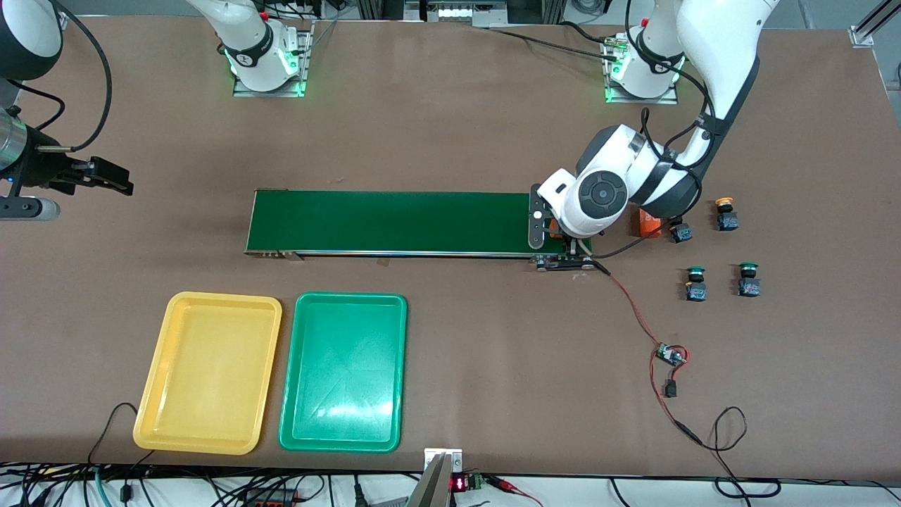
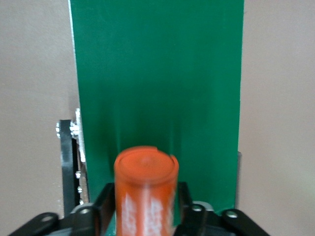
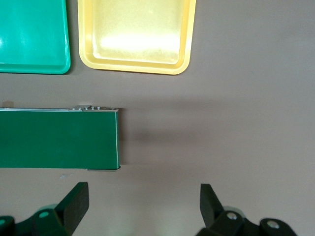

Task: Sort buttons by color to trays
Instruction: 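Carry the orange cylinder onto the conveyor belt and open the left gripper, then lower the left gripper and grasp a yellow-cap button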

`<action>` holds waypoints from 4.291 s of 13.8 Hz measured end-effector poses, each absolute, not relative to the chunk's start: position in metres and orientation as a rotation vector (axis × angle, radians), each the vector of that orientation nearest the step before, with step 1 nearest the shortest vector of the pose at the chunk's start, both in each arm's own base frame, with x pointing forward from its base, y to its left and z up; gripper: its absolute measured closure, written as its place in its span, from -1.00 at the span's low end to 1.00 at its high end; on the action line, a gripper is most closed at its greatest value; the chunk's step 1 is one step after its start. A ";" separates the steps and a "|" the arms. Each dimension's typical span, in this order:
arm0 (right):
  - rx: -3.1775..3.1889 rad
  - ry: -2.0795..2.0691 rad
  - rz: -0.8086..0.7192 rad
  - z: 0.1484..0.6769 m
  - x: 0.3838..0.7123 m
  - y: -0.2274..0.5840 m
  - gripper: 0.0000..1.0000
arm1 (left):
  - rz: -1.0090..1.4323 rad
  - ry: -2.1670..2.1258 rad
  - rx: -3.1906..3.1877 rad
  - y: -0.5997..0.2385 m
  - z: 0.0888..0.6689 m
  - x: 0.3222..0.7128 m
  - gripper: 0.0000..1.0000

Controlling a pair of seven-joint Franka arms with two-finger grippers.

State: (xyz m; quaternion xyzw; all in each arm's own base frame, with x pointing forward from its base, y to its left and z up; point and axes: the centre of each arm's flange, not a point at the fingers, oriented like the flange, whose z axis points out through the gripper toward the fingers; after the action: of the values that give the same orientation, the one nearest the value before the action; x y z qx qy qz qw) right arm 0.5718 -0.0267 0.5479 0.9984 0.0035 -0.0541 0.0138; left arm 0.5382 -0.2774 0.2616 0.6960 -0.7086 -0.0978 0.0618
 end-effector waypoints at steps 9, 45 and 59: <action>3.109 0.011 -0.169 0.548 0.572 -0.026 -1.00 | -0.169 -1.851 2.477 -0.097 0.319 0.607 -1.00; 3.110 0.012 -0.172 0.547 0.572 -0.026 -1.00 | -0.425 -0.179 3.048 0.044 0.192 0.527 -1.00; 3.110 0.012 -0.174 0.546 0.572 -0.026 -1.00 | -0.472 -0.177 3.033 0.043 0.172 0.517 0.13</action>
State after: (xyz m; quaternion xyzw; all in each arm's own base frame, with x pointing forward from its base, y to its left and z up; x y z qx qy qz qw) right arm 0.5722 -0.0263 0.5464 0.9983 0.0038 -0.0559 0.0136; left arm 0.5166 0.0434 0.1723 0.9859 -0.0575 -0.1533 0.0336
